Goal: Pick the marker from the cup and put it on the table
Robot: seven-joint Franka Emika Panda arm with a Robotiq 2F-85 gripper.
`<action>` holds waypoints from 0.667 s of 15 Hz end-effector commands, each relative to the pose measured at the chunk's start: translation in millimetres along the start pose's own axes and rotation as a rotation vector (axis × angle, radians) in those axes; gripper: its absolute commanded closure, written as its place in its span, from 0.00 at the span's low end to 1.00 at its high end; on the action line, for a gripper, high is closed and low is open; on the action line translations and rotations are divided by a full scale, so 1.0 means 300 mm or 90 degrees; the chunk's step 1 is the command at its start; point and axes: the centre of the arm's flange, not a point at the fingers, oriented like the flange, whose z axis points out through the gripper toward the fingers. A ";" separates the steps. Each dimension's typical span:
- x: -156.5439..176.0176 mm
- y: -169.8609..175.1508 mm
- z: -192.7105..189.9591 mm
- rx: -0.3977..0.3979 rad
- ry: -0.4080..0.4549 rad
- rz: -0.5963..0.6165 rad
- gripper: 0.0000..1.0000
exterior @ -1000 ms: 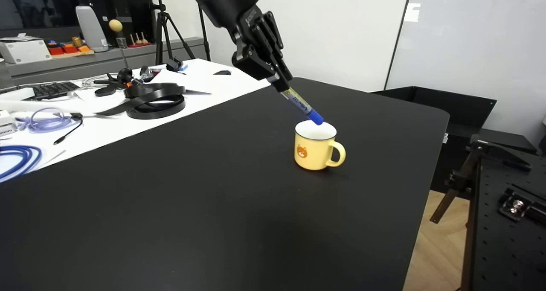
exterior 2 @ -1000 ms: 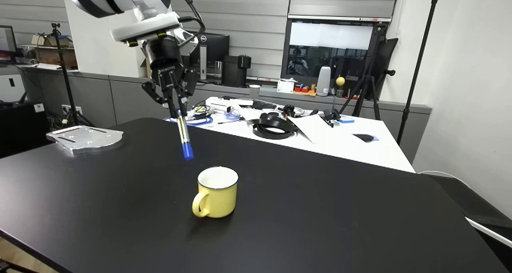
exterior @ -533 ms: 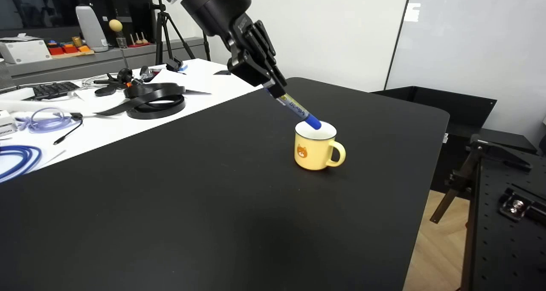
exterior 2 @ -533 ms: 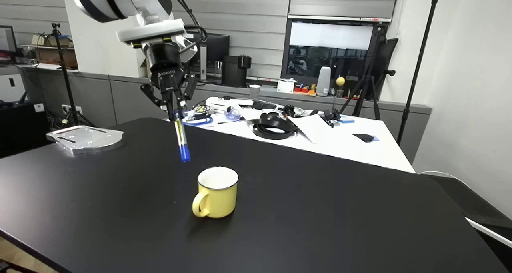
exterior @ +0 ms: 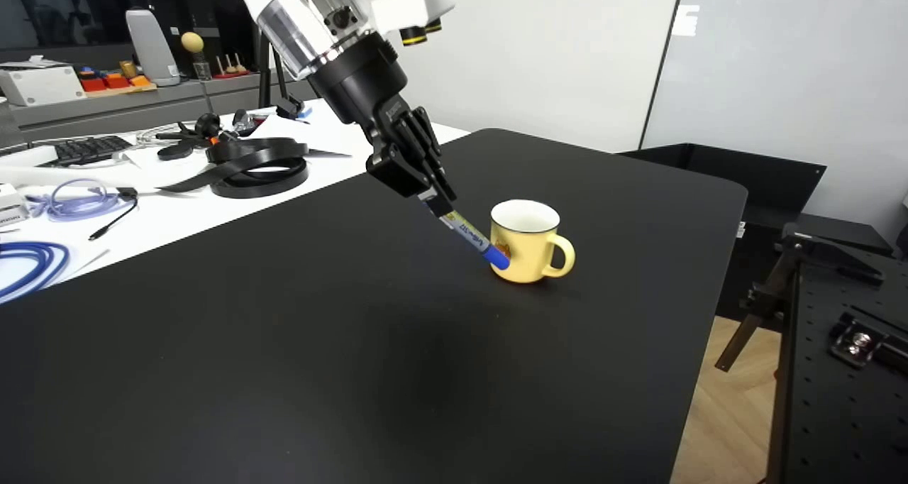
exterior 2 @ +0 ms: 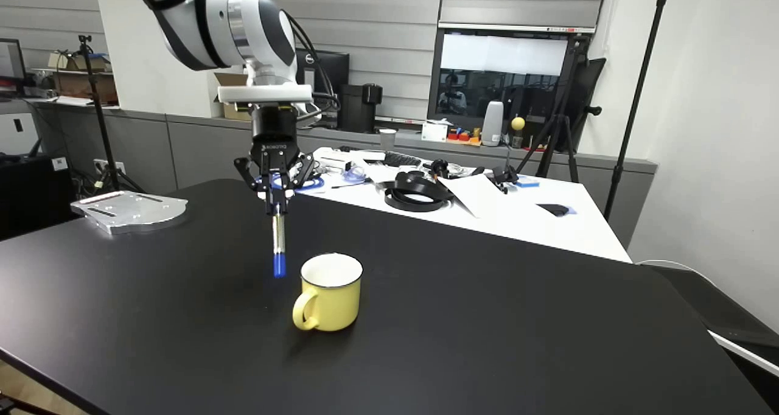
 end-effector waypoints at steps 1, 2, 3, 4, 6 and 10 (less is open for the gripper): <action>0.058 0.039 0.043 0.044 0.000 0.014 0.94; 0.067 0.043 0.061 0.051 -0.003 0.018 0.94; 0.076 0.049 0.082 0.060 -0.007 0.026 0.94; 0.084 0.054 0.099 0.068 -0.013 0.030 0.94; 0.102 0.068 0.130 0.087 -0.025 0.044 0.94; 0.117 0.093 0.168 0.101 -0.037 0.063 0.46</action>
